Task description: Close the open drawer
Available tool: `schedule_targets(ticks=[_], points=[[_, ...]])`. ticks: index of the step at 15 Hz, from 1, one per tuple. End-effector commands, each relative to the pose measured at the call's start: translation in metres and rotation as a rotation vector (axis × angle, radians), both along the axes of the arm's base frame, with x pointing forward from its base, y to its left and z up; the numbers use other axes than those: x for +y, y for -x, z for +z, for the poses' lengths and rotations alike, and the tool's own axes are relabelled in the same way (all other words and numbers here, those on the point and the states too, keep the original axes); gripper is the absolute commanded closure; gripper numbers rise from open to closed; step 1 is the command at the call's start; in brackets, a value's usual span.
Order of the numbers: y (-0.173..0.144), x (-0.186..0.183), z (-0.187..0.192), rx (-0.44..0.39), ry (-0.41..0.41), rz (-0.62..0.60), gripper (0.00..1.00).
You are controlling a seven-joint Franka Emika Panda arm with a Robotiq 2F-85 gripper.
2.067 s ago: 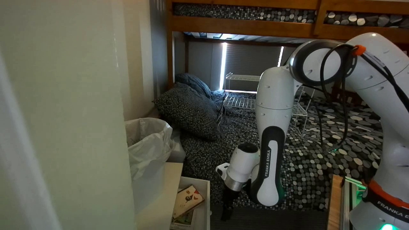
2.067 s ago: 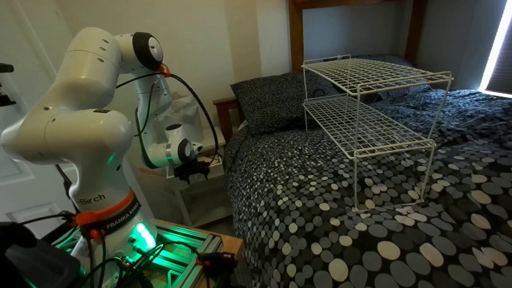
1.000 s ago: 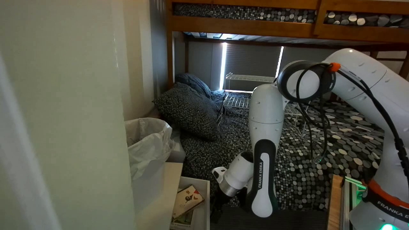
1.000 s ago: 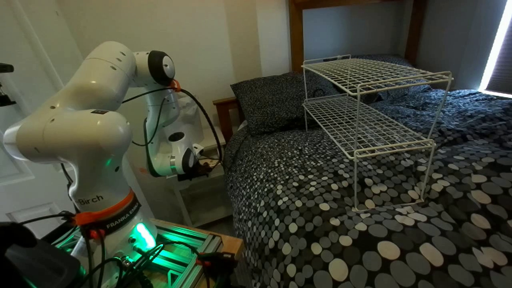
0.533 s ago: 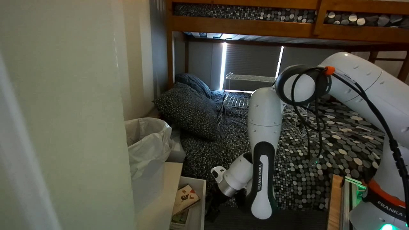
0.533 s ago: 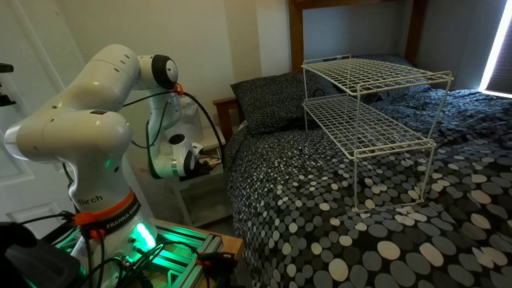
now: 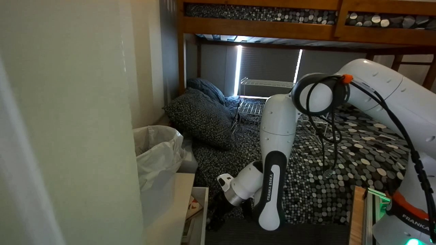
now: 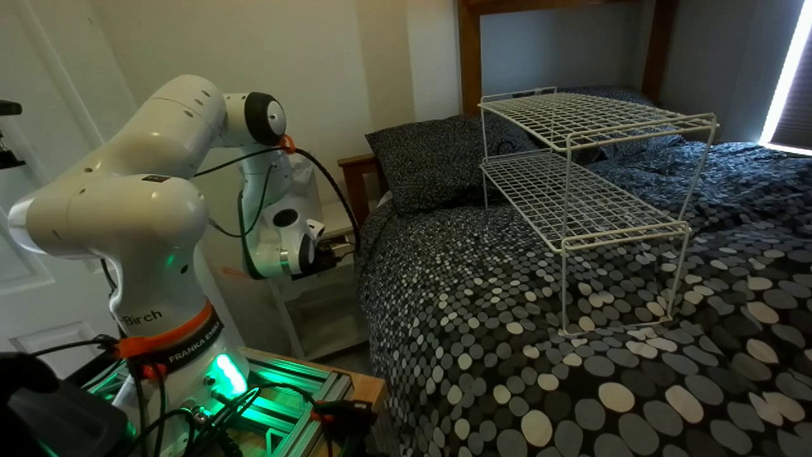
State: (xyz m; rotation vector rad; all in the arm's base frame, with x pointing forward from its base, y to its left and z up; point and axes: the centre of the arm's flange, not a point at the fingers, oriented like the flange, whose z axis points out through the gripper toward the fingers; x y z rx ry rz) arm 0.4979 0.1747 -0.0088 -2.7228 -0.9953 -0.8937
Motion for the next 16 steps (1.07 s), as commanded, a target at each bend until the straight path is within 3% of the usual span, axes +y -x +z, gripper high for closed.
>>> schedule_targets(ticks=[1, 7, 16], points=[[0.0, 0.0, -0.001, 0.0, 0.0, 0.0, 0.0], [-0.001, 0.0, -0.001, -0.001, -0.001, 0.001, 0.0], [-0.034, 0.029, -0.02, -0.064, -0.077, -0.028, 0.0]])
